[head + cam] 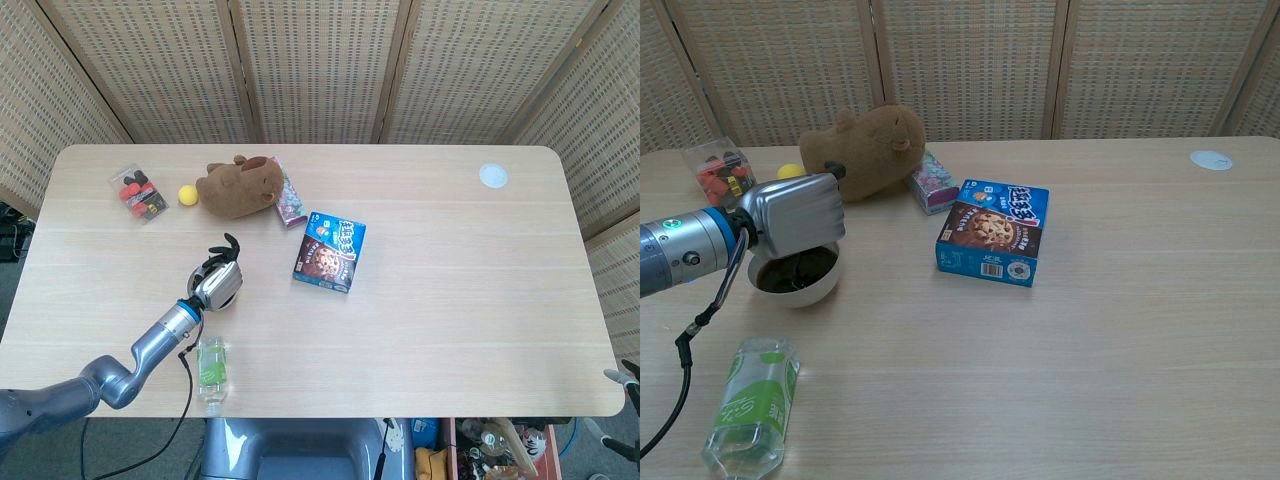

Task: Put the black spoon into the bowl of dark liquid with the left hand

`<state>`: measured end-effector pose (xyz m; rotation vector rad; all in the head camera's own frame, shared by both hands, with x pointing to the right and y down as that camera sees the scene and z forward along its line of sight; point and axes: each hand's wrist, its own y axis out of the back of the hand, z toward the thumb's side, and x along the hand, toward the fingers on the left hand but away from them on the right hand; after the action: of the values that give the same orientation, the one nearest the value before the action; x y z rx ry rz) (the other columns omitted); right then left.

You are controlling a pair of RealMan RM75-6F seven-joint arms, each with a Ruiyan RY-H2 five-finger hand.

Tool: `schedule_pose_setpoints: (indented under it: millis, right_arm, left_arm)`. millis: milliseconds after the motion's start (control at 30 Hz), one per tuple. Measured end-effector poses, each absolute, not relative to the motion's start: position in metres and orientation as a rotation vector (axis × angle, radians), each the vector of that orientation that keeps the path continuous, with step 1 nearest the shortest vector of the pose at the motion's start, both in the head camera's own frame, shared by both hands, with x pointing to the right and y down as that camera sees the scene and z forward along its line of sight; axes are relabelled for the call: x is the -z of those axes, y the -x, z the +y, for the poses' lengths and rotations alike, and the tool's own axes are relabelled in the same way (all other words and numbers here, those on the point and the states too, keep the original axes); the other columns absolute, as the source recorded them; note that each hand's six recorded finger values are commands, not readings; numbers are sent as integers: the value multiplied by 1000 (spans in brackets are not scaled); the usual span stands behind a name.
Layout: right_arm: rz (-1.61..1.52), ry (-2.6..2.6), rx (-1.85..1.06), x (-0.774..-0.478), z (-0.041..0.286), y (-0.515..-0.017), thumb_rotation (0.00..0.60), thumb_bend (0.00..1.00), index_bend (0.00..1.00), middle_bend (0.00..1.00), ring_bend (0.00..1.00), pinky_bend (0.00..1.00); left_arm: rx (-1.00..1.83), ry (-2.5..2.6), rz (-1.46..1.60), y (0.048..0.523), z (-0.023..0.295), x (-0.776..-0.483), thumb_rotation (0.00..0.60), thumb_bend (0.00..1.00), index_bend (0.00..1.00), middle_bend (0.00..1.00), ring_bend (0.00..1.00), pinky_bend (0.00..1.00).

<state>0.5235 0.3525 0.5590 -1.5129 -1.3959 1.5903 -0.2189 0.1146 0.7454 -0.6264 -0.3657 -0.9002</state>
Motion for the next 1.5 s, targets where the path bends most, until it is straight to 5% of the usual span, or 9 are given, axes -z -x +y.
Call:
schedule_pose_setpoints:
  millis: [400, 900, 1000, 1267, 1500]
  right_arm:
    - [-1404, 1498, -1607, -557, 356, -527, 600, 299, 292, 230, 113, 205]
    - [-1388, 1512, -1587, -557, 353, -521, 600, 299, 292, 230, 113, 206]
    - [-1386, 1513, -1582, -556, 352, -519, 600, 299, 292, 230, 113, 205]
    - [-1384, 1522, -1579, -557, 351, -516, 600, 300, 292, 230, 113, 206]
    - [-1385, 1519, -1572, -556, 349, -516, 600, 299, 292, 230, 113, 206]
  left_arm:
    - [922, 604, -335, 201, 101, -748, 600, 411, 693, 748, 514, 268]
    - [1023, 633, -315, 243, 98, -745, 600, 411, 689, 737, 500, 268]
    - [1058, 643, -295, 247, 96, -744, 600, 411, 602, 687, 454, 268]
    - [1153, 685, -190, 253, 90, -730, 600, 411, 251, 344, 184, 247]
    - [1198, 714, -135, 262, 88, -719, 600, 412, 93, 198, 53, 245]
